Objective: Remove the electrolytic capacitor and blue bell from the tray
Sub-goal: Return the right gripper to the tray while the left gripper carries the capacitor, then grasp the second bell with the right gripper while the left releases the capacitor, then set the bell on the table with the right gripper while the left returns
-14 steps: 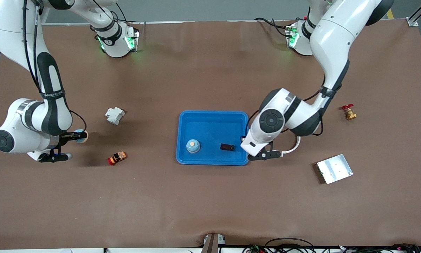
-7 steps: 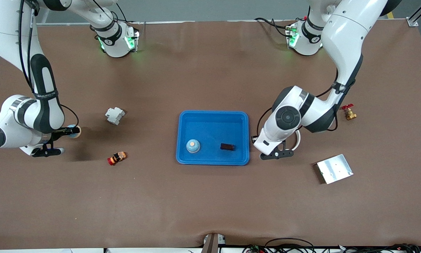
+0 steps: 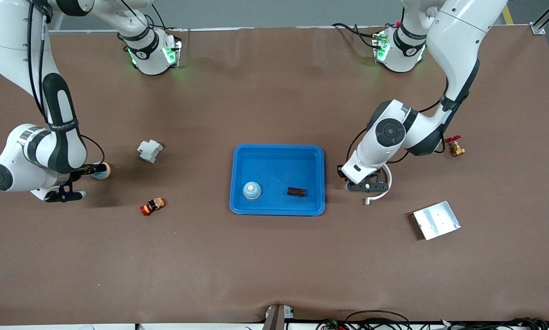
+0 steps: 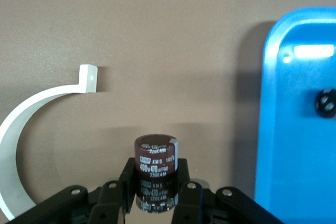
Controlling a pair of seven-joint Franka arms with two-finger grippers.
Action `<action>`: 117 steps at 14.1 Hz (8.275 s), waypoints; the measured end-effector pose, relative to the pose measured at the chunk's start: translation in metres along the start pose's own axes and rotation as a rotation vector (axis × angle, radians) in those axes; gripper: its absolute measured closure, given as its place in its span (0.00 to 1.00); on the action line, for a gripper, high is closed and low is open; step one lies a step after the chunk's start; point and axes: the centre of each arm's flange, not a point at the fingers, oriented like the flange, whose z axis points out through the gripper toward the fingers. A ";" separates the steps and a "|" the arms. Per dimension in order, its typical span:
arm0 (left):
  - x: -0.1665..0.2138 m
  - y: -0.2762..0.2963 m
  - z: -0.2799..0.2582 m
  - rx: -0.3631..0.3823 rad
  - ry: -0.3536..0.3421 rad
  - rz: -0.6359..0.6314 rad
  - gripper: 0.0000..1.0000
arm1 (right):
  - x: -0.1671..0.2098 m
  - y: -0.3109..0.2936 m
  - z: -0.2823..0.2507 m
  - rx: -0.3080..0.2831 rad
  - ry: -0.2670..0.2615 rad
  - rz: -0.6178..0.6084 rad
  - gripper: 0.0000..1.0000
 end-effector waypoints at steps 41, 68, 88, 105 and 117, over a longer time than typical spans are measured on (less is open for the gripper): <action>-0.019 -0.045 0.042 -0.012 0.062 0.059 0.00 | 0.068 -0.571 0.013 0.076 0.298 0.373 0.00; 0.059 -0.071 -0.125 -0.010 0.025 -0.501 0.00 | 0.085 -0.367 -0.147 0.083 0.177 0.235 0.37; 0.077 0.157 0.001 0.025 0.065 -1.498 0.00 | 0.067 -0.124 -0.040 0.001 0.180 -0.095 0.37; 0.060 0.194 0.047 0.071 0.031 -1.483 0.00 | 0.062 -0.129 -0.021 0.012 0.144 -0.096 0.00; 0.044 0.208 0.058 0.105 0.010 -1.390 0.07 | 0.056 -0.142 -0.135 0.057 0.184 -0.011 0.00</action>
